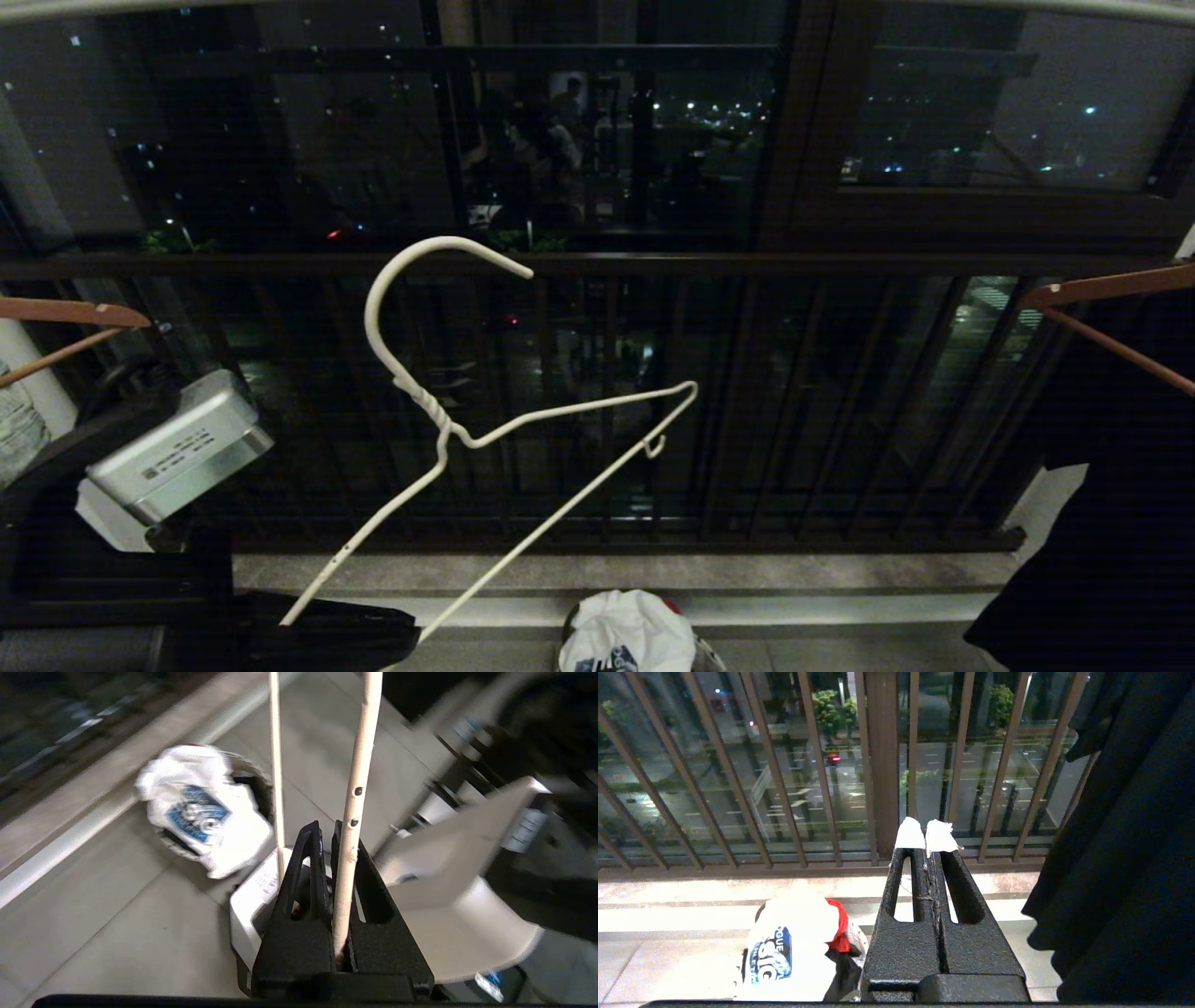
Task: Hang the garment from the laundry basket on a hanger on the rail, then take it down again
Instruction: Pick up the clothes rack on the clothesline
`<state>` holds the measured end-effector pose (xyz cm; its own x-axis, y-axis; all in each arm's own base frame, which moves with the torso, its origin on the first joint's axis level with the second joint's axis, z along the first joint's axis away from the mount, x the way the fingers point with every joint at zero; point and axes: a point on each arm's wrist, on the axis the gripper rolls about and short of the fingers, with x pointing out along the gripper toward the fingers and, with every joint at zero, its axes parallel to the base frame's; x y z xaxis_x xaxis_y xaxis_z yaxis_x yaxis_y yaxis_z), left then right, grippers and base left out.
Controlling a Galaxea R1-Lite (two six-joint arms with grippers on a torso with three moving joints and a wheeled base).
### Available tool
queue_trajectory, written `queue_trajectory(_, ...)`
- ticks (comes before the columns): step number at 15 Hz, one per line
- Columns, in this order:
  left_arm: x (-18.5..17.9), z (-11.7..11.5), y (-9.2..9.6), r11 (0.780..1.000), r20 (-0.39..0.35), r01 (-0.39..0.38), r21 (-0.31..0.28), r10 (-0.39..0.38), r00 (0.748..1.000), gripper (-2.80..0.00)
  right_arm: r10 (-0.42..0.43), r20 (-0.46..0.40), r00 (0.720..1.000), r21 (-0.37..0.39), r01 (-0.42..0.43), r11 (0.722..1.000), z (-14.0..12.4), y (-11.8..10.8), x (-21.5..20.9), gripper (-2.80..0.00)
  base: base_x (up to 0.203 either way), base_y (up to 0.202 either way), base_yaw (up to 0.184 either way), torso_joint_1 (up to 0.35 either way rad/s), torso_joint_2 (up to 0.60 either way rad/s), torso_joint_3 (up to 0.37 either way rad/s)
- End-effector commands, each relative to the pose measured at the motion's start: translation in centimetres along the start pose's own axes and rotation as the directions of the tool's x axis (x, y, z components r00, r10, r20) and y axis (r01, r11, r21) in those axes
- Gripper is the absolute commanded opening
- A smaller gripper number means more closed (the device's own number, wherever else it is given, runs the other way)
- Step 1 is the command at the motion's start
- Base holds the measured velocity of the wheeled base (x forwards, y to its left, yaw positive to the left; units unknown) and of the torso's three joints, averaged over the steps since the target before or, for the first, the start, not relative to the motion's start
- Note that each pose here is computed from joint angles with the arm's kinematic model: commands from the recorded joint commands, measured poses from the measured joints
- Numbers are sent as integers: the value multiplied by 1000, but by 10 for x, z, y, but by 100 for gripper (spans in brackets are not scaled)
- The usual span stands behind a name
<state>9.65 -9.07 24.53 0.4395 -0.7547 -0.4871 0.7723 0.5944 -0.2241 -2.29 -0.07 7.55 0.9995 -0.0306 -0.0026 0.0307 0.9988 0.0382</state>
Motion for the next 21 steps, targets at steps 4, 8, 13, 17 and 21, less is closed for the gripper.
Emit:
queue_trajectory(4,16,3,3,998,-56,50,35,-48,997,-280,0,-2,1000,-3,0,1000,0,0,0,-280,0,0,0,0,0,0)
queue_trajectory(8,21,13,4,998,-51,54,36,-52,997,-280,0,-2,1000,-2,0,1000,0,0,0,-280,0,0,0,0,0,0)
queue_trajectory(13,21,13,4,998,-51,52,36,-50,997,-280,1,-2,1000,-5,-1,1000,0,0,0,-280,0,0,0,-20,31,23)
queue_trajectory(17,17,13,3,998,-36,51,41,-50,998,-280,1,-2,1000,-3,-1,1000,0,0,0,-280,0,0,0,-138,308,162)
queue_trajectory(21,16,13,3,998,-35,50,41,-49,998,-280,1,-2,1000,-2,-1,1000,0,0,0,-280,0,0,0,-146,319,170)
